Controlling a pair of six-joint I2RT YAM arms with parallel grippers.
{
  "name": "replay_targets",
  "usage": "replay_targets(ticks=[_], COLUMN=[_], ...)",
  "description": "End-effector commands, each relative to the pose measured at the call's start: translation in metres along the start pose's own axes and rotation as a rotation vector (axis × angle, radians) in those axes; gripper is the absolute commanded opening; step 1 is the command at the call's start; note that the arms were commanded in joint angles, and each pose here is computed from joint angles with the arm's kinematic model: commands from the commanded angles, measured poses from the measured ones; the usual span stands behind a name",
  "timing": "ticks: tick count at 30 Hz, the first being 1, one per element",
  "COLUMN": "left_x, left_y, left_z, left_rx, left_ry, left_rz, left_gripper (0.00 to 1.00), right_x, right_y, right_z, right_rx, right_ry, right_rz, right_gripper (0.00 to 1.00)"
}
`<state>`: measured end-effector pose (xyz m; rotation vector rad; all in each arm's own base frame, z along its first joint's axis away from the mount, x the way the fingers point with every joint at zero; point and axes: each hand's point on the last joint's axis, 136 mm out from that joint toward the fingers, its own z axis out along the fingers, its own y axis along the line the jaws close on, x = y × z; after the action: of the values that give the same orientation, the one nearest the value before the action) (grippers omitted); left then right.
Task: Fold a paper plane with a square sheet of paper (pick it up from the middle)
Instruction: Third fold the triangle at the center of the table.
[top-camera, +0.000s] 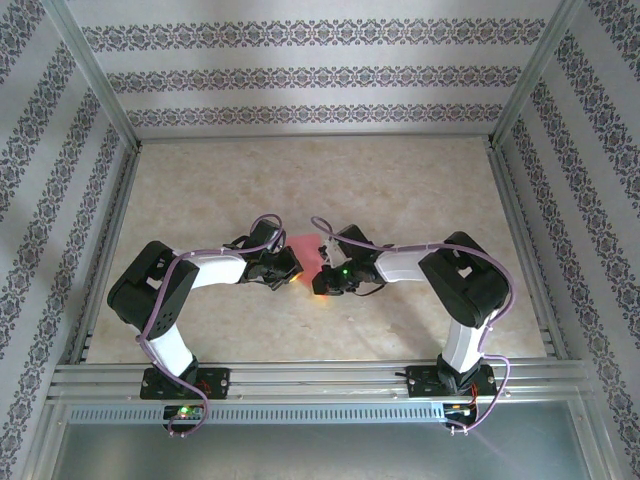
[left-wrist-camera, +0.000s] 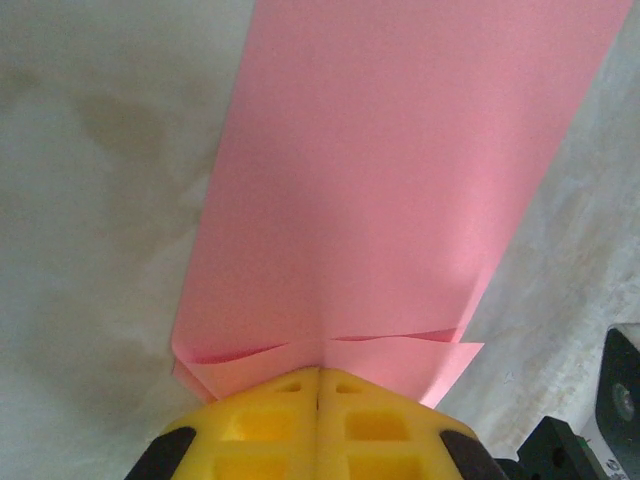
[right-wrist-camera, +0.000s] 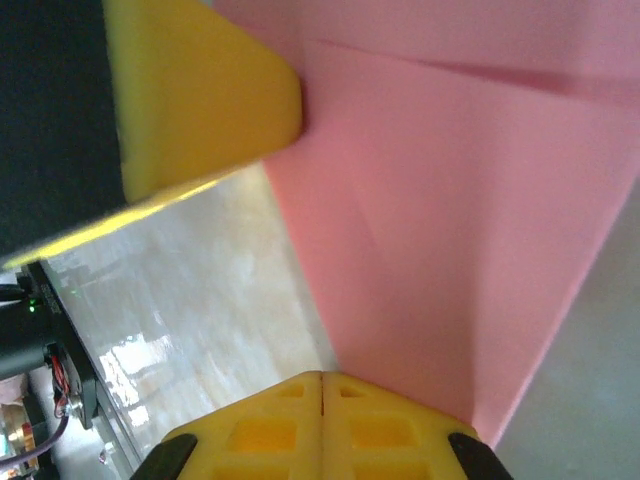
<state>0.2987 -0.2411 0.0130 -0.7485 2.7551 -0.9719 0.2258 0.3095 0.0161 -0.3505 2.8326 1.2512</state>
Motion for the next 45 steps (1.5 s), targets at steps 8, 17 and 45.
replay_targets(ticks=[8, 17, 45], left_x=[0.018, 0.016, 0.018], left_y=[0.102, 0.089, -0.015], left_z=[0.010, 0.011, -0.009], left_rx=[-0.359, -0.322, -0.041], left_ry=[0.021, 0.029, -0.011], left_rz=[-0.096, -0.079, 0.282], left_gripper=[0.00, 0.00, 0.12], right_x=[0.053, 0.000, 0.008], right_y=[-0.022, 0.011, -0.044], right_z=[-0.026, -0.048, 0.004], right_rx=[0.046, 0.055, 0.206], right_ry=[0.083, -0.109, 0.030], right_rz=[0.075, -0.075, 0.060], right_gripper=[0.07, 0.07, 0.04])
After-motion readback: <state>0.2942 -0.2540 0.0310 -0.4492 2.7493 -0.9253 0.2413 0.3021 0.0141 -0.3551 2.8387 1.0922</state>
